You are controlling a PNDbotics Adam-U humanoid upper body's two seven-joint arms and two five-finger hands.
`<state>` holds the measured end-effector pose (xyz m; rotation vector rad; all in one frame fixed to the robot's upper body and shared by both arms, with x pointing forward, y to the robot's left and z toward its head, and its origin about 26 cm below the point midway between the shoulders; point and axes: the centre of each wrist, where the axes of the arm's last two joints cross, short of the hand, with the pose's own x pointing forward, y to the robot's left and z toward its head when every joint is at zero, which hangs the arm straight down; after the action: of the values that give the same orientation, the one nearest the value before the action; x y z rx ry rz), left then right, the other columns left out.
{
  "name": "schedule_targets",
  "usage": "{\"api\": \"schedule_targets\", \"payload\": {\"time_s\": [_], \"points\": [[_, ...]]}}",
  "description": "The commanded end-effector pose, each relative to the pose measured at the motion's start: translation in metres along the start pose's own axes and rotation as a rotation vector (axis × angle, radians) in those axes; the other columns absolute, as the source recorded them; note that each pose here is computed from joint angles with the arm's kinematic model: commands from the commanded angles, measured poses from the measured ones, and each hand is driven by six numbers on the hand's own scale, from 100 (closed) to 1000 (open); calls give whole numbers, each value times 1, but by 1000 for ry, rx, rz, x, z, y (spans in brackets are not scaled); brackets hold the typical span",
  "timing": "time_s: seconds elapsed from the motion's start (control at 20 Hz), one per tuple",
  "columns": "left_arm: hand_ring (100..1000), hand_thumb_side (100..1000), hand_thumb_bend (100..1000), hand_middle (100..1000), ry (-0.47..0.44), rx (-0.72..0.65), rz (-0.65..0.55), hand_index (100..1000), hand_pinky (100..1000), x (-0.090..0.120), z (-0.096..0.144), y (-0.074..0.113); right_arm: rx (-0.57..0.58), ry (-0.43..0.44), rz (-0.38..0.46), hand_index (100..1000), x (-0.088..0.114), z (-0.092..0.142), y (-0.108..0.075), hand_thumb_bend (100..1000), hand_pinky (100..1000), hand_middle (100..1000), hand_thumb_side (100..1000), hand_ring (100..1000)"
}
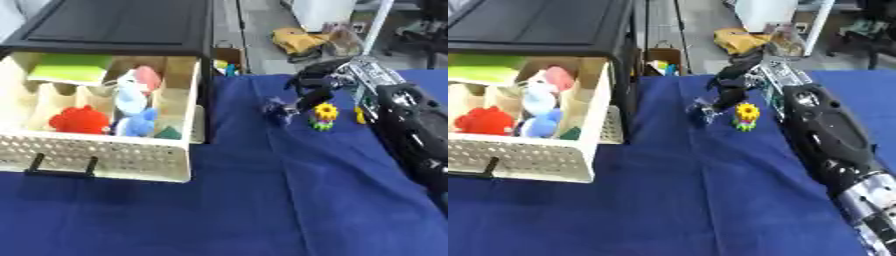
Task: Pick up objects from table and place into drawer.
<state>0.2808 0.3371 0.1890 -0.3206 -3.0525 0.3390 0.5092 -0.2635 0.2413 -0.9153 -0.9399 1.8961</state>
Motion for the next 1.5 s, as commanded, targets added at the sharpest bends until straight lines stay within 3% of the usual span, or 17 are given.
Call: {"api": "schedule_targets", "payload": {"time_s": [0.05, 0.2, 0.6, 1.5], "points": [[718, 1000, 221, 739, -11, -33, -1, 872, 598, 3, -10, 1, -24, 18, -12, 951, -4, 7, -14, 493, 738, 686, 1000, 891], [718, 1000, 222, 739, -11, -32, -1, 872, 598, 3, -10, 1, -34, 24, -16, 938, -1, 5, -15, 401, 739, 693, 1000, 893], [719, 1000, 220, 735, -8, -31, 1, 871, 597, 2, -10, 0, -64, 61, 15, 942, 7, 0, -14, 406, 743, 701, 1000, 886], [721, 1000, 213, 731, -7, -30, 3, 872, 595, 0, -10, -3, -39, 103, 33, 921, 15, -16, 7, 429, 740, 695, 1000, 881]]}}
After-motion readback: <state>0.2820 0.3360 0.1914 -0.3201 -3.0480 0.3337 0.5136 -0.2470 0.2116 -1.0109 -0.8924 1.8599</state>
